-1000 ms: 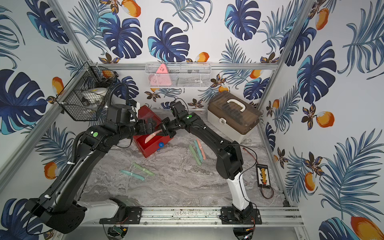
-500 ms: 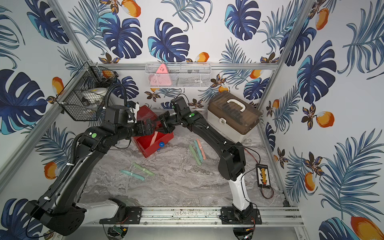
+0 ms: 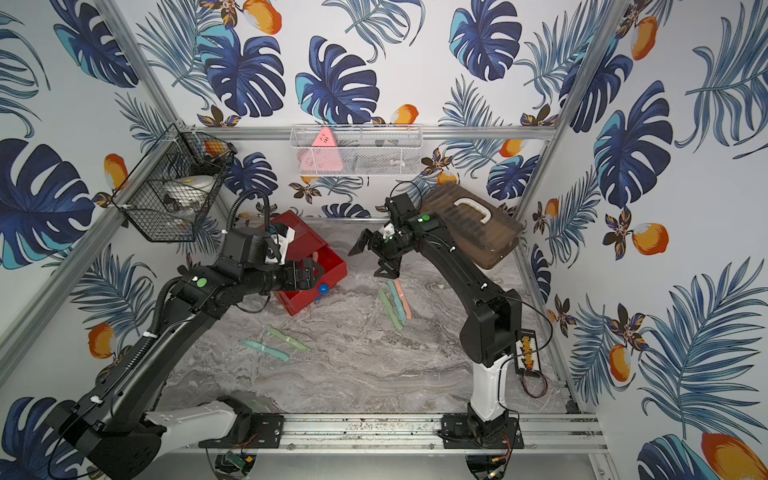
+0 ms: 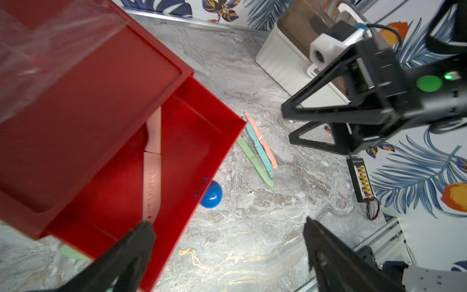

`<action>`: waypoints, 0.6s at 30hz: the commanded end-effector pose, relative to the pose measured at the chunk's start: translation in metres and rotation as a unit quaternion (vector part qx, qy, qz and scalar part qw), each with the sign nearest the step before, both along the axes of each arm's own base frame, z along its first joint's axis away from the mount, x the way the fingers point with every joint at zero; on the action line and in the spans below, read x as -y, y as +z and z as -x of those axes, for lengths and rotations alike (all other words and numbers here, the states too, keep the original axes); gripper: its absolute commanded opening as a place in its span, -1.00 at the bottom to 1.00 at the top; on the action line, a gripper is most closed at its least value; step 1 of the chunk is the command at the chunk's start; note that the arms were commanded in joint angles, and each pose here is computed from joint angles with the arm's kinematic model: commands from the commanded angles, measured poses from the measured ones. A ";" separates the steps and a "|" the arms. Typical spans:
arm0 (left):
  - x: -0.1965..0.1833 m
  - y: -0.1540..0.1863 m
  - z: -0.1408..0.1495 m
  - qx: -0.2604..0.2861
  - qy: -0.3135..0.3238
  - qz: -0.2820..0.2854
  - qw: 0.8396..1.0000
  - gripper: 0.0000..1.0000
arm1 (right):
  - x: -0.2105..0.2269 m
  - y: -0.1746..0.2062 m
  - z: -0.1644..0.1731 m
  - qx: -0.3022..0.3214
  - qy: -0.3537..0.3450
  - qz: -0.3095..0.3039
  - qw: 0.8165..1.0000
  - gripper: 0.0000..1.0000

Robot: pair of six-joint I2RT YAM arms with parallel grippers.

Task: Place the fruit knives into the drawer by color
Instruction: Place the fruit knife in the drawer, then pick up the fruit knife from the center of the board.

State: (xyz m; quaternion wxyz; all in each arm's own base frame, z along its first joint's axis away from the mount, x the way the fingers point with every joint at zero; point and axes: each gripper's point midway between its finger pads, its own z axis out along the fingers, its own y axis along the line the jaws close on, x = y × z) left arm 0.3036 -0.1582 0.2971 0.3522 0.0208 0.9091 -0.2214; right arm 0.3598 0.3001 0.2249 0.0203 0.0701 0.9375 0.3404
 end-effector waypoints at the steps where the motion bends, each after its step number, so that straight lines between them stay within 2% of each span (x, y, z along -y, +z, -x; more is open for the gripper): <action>1: 0.026 -0.001 0.004 0.012 -0.027 0.002 1.000 0.98 | 0.050 -0.045 0.018 0.012 0.077 0.156 0.985 0.97; 3: 0.048 -0.011 0.013 0.008 -0.054 -0.017 0.998 0.98 | 0.070 -0.064 0.016 0.015 0.087 0.217 0.972 0.97; 9: 0.096 -0.035 0.036 -0.002 -0.096 -0.023 0.995 0.98 | 0.103 -0.105 0.006 0.000 0.102 0.316 0.943 0.88; 14: 0.122 -0.064 0.059 -0.024 -0.115 -0.017 0.993 0.98 | 0.114 -0.142 -0.001 -0.015 0.122 0.355 0.927 0.72; 18: 0.125 -0.079 0.068 -0.040 -0.105 0.005 0.994 0.98 | 0.119 -0.159 -0.011 -0.014 0.125 0.368 0.921 0.57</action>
